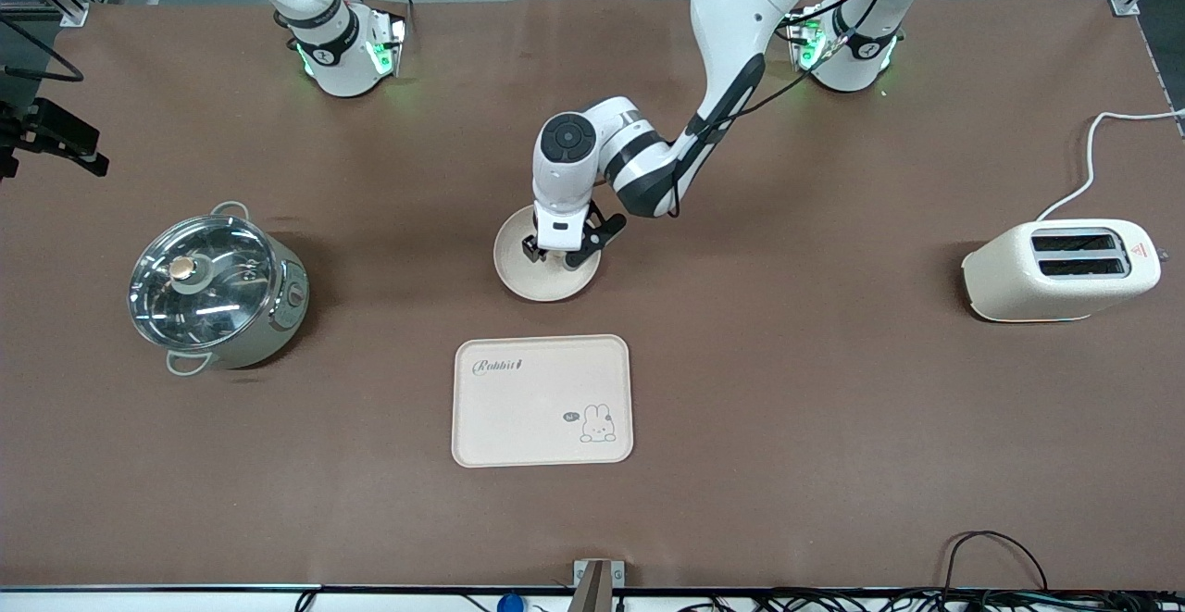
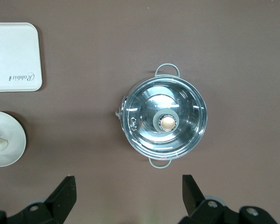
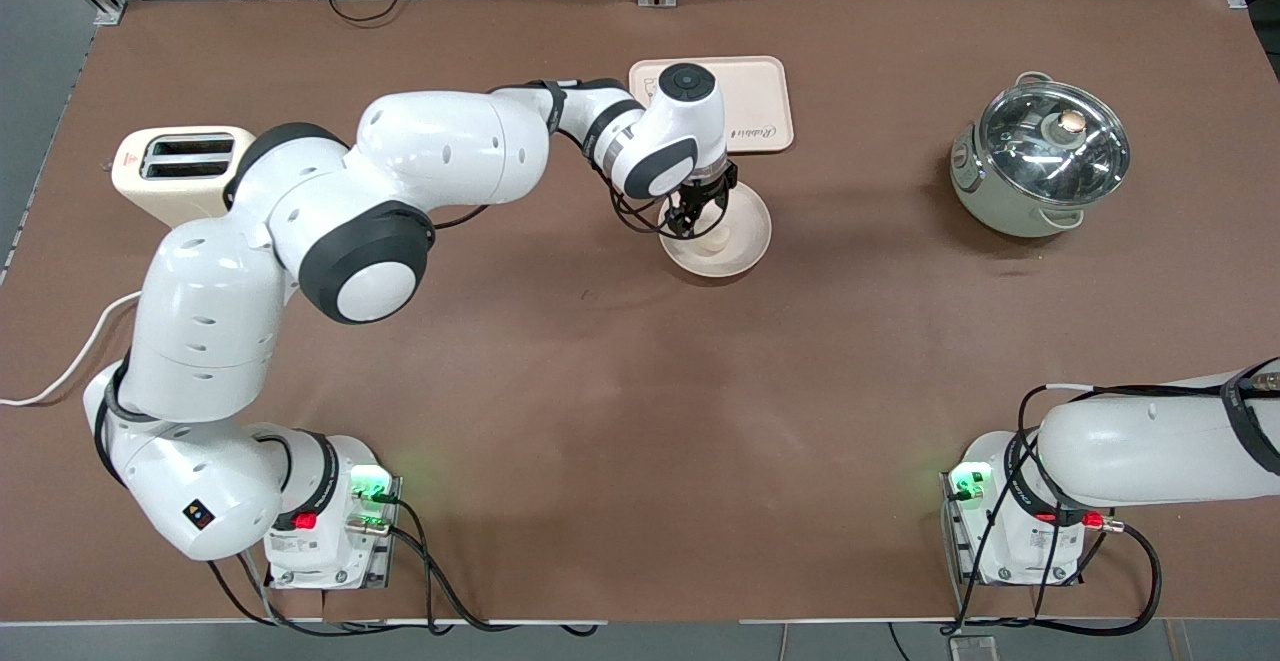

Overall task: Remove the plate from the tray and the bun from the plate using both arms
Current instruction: 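Lower the left gripper into the plate and grasp the bun, then lift the bun with the left gripper and carry it toward the toaster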

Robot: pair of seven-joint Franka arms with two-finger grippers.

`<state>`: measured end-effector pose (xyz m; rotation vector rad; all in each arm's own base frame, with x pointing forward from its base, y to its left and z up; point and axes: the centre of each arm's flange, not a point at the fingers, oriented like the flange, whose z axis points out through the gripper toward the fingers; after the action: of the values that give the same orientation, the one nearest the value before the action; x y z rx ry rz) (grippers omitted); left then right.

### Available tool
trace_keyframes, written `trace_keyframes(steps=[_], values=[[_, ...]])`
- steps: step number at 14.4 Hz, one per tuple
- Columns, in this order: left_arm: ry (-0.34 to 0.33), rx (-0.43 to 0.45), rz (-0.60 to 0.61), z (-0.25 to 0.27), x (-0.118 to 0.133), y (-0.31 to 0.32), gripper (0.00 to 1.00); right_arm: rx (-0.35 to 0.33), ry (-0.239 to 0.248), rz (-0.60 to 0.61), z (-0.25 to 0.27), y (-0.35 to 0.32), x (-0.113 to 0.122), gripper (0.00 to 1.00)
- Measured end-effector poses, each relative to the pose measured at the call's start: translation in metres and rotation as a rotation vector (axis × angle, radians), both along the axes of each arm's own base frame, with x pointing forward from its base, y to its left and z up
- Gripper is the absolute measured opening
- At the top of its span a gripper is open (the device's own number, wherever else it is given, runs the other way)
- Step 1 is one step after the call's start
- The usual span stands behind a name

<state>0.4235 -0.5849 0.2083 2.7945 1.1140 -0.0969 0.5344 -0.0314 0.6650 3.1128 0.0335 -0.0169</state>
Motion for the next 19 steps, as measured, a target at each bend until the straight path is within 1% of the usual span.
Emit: trace_keyframes(steps=[1, 3, 4, 5, 6, 7, 9, 11, 12, 14, 16, 19], values=[[-0.003, -0.008, 0.01, -0.006, 0.0, -0.001, 0.73, 0.0, 0.004, -0.002, 0.0, -0.001, 0.0, 1.0], [-0.01, -0.025, 0.014, -0.017, -0.001, -0.002, 0.52, 0.0, 0.006, -0.01, -0.001, -0.005, -0.001, 1.0], [-0.009, -0.025, 0.011, -0.021, -0.003, -0.003, 0.43, 0.0, 0.006, -0.013, -0.001, -0.007, -0.001, 1.0], [-0.007, -0.023, 0.007, -0.024, -0.006, -0.005, 0.43, 0.0, 0.006, -0.014, -0.001, -0.008, -0.001, 1.0], [-0.006, -0.023, 0.005, -0.024, -0.008, -0.006, 0.38, 0.0, 0.006, -0.015, -0.001, -0.008, -0.001, 1.0], [-0.008, -0.025, 0.004, -0.023, -0.008, -0.007, 0.26, 0.0, 0.006, -0.015, -0.001, -0.008, -0.001, 1.0], [-0.015, -0.031, 0.007, -0.018, -0.004, -0.009, 0.12, -0.001, 0.006, -0.016, 0.0, -0.009, -0.001, 1.0], [-0.036, -0.021, 0.008, -0.004, 0.007, -0.005, 0.11, -0.001, 0.006, -0.017, 0.0, -0.009, -0.001, 1.0], [-0.059, -0.009, 0.007, 0.01, 0.017, -0.001, 0.1, -0.001, 0.006, -0.017, 0.0, -0.009, -0.001, 1.0], [-0.101, 0.023, 0.023, 0.05, 0.044, 0.018, 0.1, -0.001, 0.005, -0.017, 0.0, -0.009, -0.001, 1.0], [-0.124, 0.075, 0.037, 0.089, 0.081, 0.057, 0.1, -0.001, 0.0, -0.016, 0.003, -0.009, -0.003, 1.0], [-0.094, 0.157, 0.013, 0.123, 0.141, 0.142, 0.09, 0.001, -0.011, -0.029, 0.009, -0.007, -0.007, 1.0]])
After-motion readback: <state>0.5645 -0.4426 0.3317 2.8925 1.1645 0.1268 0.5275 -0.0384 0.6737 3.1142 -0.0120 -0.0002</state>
